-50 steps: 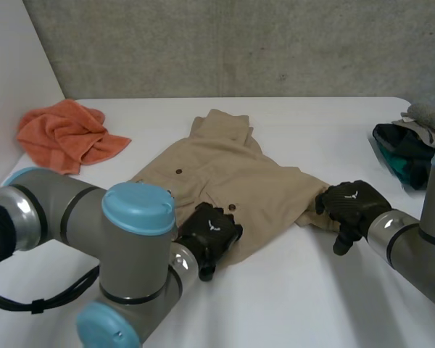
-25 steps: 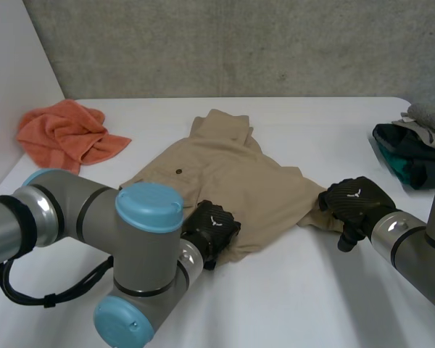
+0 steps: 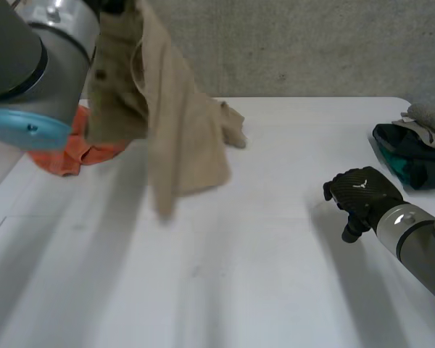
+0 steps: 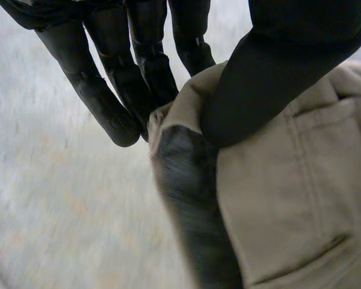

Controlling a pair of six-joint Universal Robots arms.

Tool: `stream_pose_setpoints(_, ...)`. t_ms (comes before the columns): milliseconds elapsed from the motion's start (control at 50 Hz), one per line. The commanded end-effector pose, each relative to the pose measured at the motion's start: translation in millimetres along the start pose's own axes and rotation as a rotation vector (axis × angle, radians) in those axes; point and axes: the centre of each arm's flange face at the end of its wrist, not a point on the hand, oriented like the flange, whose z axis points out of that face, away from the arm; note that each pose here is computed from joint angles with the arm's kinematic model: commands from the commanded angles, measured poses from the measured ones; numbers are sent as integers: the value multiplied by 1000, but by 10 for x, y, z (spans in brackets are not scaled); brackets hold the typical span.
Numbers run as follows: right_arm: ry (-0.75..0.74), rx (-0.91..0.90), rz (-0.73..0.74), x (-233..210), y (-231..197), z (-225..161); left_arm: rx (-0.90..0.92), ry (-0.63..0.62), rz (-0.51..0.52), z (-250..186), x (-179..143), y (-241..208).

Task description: Fold the laundry.

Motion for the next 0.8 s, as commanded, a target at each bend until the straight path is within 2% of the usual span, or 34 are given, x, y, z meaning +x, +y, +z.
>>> stream_pose_setpoints(20,21,1,14,71,-2,1,0,262,-130,-103,695,202)
stream_pose_setpoints(40,27,-1,18,92,1,7,-33,328,-149,-177,894,336)
stream_pose_setpoints(100,34,-3,22,119,7,14,-87,424,-172,-316,1202,539)
stream_pose_setpoints(180,48,-5,33,175,18,30,-188,649,-219,-758,1867,807)
stream_pose_setpoints(260,51,-11,43,193,38,46,-252,792,-240,-1106,2227,851)
stream_pose_setpoints(300,51,-13,44,196,44,49,-266,805,-241,-1155,2257,833)
stream_pose_setpoints(380,46,-4,51,197,32,47,-273,713,-224,-1000,2031,748)
stream_pose_setpoints(440,24,16,53,172,-1,39,-290,592,-201,-847,1683,633)
stream_pose_setpoints(560,-61,140,8,58,-256,-105,-431,467,-142,-967,1115,607)
stream_pose_setpoints(680,-161,223,-50,-132,-468,-141,-569,401,-69,-1185,753,844)
stream_pose_setpoints(800,-196,173,-71,-334,-563,18,-643,337,43,-1210,491,1296)
